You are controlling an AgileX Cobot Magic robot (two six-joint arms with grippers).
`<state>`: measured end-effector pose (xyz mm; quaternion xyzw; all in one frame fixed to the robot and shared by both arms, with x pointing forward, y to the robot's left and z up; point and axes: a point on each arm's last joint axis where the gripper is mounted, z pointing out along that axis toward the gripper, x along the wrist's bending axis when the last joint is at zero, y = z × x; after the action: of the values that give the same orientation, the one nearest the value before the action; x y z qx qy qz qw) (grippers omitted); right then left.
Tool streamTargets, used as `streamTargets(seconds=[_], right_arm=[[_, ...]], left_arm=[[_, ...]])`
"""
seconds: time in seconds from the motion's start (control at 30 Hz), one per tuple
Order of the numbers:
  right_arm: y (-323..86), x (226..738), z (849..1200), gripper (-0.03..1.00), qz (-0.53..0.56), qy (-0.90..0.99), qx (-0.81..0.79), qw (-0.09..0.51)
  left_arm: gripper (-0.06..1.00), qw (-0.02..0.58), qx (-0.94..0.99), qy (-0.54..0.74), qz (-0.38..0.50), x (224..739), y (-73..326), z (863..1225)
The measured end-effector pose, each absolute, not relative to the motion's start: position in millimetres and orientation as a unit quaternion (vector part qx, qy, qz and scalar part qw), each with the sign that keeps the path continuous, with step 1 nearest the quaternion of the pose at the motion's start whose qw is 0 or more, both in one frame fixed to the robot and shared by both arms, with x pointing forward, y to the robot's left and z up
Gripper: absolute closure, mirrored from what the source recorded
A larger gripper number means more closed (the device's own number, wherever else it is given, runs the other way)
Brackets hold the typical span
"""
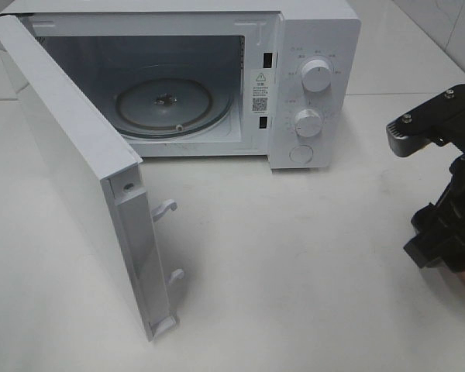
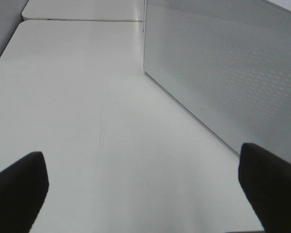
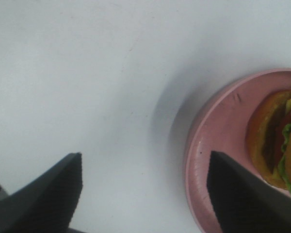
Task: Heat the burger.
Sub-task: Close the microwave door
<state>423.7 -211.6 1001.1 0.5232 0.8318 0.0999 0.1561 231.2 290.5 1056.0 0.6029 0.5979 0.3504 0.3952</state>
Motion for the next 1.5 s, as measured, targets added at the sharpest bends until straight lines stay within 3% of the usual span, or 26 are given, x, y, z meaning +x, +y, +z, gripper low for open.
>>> streamTargets(seconds=[0.33, 0.63, 0.97, 1.5], right_arm=[[-221, 394, 1031, 0.21, 0.146, 0.829, 0.52, 0.142], [-245, 353, 1063, 0.21, 0.218, 0.809, 0.515, 0.181], [-280, 306, 1054, 0.21, 0.285, 0.749, 0.551, 0.235], [-303, 257, 1058, 0.21, 0.372, 0.639, 0.586, 0.333]], left_arm=[[-0.04, 0.395, 0.603, 0.598, 0.35, 231, 290, 1056], [-0.04, 0.395, 0.603, 0.598, 0.35, 231, 290, 1056], [-0.04, 0.395, 0.603, 0.598, 0.35, 231, 290, 1056], [-0.04, 0.395, 0.603, 0.598, 0.35, 231, 290, 1056]])
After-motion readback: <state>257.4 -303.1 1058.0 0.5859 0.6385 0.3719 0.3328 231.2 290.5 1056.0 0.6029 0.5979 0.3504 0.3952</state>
